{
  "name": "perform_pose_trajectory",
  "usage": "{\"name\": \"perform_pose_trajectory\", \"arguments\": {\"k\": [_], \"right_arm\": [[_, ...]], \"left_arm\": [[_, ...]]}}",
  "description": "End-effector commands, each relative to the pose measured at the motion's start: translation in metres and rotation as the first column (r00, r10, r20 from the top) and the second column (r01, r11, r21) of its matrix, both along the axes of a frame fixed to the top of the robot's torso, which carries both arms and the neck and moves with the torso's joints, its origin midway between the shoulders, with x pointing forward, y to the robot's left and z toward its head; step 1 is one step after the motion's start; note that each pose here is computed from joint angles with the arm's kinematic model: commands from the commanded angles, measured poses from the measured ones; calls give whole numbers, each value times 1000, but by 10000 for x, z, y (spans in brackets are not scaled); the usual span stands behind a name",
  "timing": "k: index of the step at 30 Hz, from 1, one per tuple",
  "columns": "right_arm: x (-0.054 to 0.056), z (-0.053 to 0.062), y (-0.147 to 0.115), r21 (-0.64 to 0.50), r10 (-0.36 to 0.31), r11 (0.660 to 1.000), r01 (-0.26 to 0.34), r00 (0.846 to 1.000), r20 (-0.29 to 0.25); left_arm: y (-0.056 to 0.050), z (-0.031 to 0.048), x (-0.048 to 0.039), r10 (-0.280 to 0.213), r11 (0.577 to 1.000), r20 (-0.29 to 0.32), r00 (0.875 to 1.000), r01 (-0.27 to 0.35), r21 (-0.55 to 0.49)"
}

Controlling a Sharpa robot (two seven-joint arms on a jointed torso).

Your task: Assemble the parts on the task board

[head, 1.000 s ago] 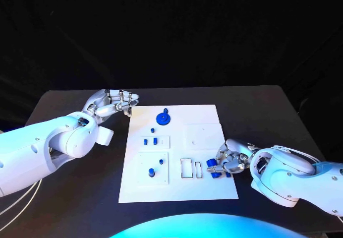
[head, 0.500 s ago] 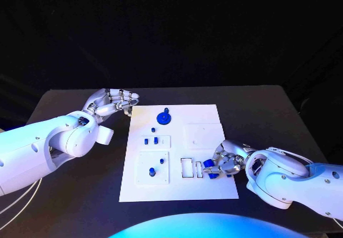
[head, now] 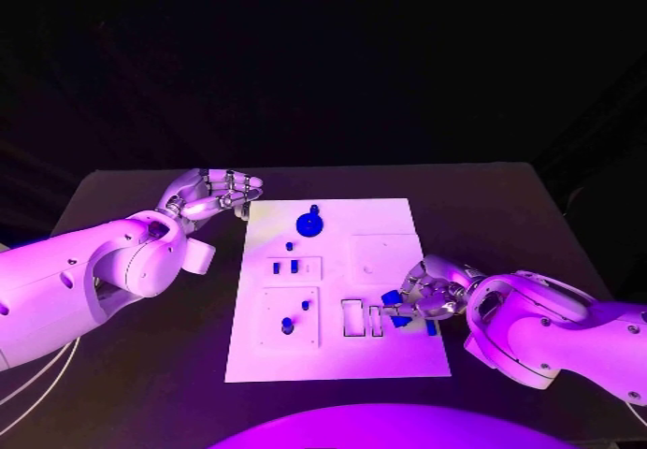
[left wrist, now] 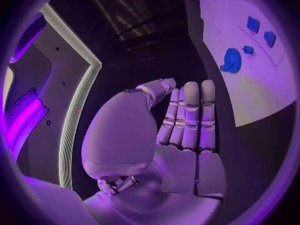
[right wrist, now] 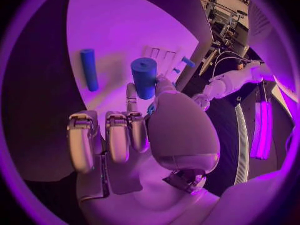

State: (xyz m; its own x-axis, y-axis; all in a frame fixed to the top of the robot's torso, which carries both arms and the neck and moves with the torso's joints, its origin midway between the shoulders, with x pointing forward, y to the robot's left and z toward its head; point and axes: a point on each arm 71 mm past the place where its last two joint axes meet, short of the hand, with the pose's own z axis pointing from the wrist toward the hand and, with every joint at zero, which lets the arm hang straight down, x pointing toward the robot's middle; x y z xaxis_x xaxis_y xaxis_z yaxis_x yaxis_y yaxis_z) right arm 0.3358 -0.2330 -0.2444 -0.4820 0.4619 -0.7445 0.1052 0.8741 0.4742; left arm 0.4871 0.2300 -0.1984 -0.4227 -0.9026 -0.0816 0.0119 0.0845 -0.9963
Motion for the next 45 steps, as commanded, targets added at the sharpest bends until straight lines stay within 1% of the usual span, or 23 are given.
{"name": "perform_pose_trajectory", "arguments": {"k": [1, 7, 11, 17, 21, 26, 32, 45], "right_arm": [[-26, -1, 90, 94, -43, 994, 53, 994, -104], [0, -17, 285, 133, -6, 991, 25, 990, -141], [20, -72, 394, 136, 20, 991, 2, 987, -160], [30, -164, 501, 120, 46, 992, -26, 985, -166], [40, -194, 535, 105, 54, 994, -38, 986, -158], [68, -208, 545, 76, 56, 996, -46, 990, -130], [81, -206, 555, 61, 58, 997, -52, 992, -109], [80, -190, 575, 49, 78, 996, -74, 993, -86]], "left_arm": [[-30, 5, -4, -14, 1000, 0, 1000, 14, -10], [-48, 5, -6, -19, 1000, -1, 1000, 19, -12], [-50, 6, -9, -20, 1000, -2, 1000, 20, -13], [-50, 7, -12, -21, 1000, -3, 1000, 21, -13], [-49, 7, -13, -21, 1000, -3, 1000, 21, -13], [-45, 7, -14, -21, 1000, -4, 1000, 21, -13], [-40, 7, -14, -19, 1000, -4, 1000, 19, -12], [-35, 6, -14, -18, 1000, -5, 1000, 18, -11]]}}
